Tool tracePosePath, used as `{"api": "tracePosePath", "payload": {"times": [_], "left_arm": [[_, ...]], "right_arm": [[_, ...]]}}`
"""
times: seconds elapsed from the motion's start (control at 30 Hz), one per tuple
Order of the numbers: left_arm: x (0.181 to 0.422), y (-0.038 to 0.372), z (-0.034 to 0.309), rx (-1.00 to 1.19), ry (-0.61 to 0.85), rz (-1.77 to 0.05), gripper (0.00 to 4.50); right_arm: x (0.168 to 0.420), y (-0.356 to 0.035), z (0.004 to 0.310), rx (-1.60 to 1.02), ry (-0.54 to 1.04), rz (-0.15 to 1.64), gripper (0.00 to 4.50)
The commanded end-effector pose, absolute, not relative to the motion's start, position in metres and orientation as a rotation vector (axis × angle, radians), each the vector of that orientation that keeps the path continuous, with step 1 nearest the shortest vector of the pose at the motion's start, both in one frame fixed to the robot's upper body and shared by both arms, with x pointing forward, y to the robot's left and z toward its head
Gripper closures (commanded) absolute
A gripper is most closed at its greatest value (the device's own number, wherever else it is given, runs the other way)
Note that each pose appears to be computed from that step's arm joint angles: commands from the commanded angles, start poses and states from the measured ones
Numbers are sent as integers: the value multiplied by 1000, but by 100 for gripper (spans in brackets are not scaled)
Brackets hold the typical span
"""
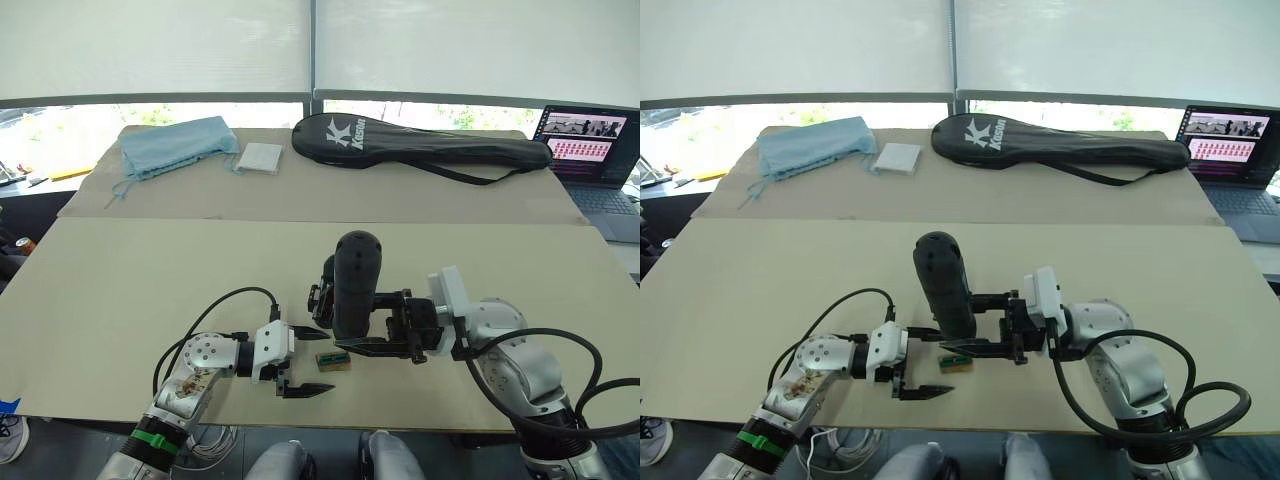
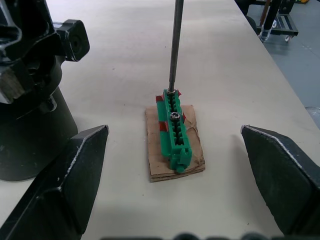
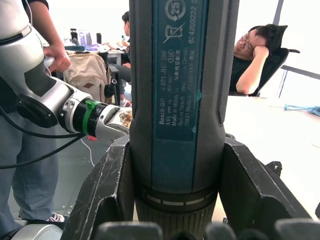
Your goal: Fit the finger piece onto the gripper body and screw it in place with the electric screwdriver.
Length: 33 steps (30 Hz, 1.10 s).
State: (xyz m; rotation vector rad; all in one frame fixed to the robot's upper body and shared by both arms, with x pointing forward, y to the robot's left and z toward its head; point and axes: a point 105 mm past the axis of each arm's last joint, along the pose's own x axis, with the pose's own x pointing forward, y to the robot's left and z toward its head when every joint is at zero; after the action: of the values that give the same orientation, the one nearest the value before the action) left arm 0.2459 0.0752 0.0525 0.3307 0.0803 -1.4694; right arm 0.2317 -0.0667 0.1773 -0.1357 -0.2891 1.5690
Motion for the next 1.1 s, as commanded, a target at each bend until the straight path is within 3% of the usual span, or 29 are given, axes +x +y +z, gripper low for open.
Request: {"api": "tracePosePath", "payload": {"times": [0.03,0.67,1.1], "left_arm": [[232,71,29,288,178,-1508,0],[237,108,105,215,-46,-1476,0],[243,134,166,55,-48,-1431,0]], "right_arm": [[225,-67,193,-152,-375,1580,258],[213,-82,247,-125,-451,1576,258],[214,-85,290,-135,-518,1548,258]]}}
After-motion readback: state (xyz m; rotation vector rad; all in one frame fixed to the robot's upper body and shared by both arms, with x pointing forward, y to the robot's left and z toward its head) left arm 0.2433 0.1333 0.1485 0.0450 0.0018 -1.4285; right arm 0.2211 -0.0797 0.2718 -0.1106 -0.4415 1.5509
